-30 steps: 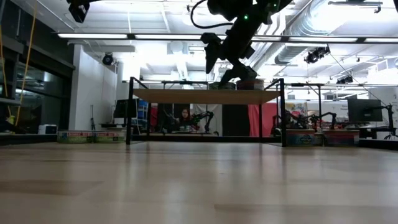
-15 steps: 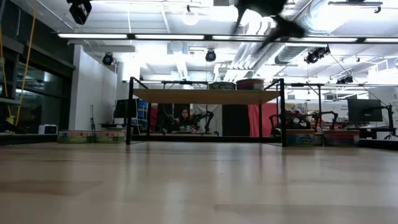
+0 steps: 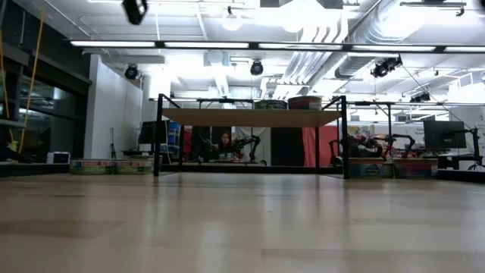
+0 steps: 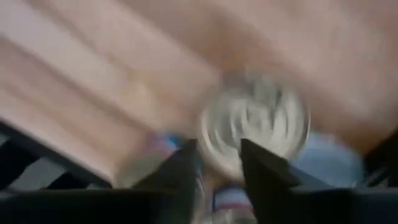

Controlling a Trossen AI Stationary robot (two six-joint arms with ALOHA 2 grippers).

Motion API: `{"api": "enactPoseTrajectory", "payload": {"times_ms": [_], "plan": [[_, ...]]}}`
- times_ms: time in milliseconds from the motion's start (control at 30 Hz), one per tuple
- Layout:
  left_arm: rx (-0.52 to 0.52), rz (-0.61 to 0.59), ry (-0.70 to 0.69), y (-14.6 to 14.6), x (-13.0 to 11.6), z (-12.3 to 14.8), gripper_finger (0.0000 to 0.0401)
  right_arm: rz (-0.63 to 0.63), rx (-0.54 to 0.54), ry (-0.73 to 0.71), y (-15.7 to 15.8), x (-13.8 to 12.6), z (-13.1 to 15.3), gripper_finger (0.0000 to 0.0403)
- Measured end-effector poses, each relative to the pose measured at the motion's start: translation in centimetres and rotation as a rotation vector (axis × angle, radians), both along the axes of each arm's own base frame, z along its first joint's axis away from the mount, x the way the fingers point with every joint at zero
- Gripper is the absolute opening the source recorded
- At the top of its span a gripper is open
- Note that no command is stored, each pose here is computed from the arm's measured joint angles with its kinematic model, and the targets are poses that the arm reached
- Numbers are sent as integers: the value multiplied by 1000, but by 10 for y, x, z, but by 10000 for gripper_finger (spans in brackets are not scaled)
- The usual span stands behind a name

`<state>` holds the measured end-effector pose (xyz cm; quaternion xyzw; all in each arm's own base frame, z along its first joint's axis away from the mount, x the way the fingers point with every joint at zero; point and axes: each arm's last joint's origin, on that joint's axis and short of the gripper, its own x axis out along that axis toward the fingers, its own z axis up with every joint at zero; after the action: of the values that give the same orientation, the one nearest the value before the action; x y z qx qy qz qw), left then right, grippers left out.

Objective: Stack canned seafood by type on shelf
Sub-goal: Stack the green tuna can on top of the green tuna can on the shelf

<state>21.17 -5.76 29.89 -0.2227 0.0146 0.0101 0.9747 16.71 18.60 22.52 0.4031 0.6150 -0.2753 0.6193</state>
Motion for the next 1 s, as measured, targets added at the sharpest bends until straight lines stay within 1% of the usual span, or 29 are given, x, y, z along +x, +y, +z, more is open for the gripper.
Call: {"api": "enactPoseTrajectory", "payload": {"times_ms": [33,67,100,200,267,333,433,500,567,667,733,800,900,1000], "plan": [[-7,-11,-11,-6,7,-4,0,-16,26,-14,3,-10,-5,39],[-13,-23,-12,-11,14,-8,0,-31,42,-25,5,-20,-10,20],[-12,-37,-6,-18,21,-15,0,-46,44,-34,4,-28,-14,12],[6,-62,53,-36,37,-31,0,-75,25,-46,-6,-42,-23,15],[13,-70,105,-49,47,-35,0,-54,-9,-79,-13,-43,-27,5],[41,-89,172,-61,57,-35,0,-33,-46,-101,-19,-41,-32,4],[125,-114,298,-74,66,-31,0,10,-48,-107,-24,-36,-38,2],[168,-108,362,-77,68,-22,0,38,-44,-118,-24,-33,-38,1],[204,-49,404,-72,66,-4,0,41,-60,-141,-25,-31,-37,1],[273,107,429,-54,55,31,0,30,-82,-221,-24,-23,-28,0],[317,200,472,-38,43,46,0,14,-100,-260,-26,-17,-23,0],[300,271,510,-23,31,53,0,-7,-101,-292,-27,-10,-17,0],[222,350,588,-5,13,53,0,-30,-105,-329,-31,-1,-11,0],[191,414,709,5,-3,46,0,-60,-106,-366,-36,8,-7,0]]}}
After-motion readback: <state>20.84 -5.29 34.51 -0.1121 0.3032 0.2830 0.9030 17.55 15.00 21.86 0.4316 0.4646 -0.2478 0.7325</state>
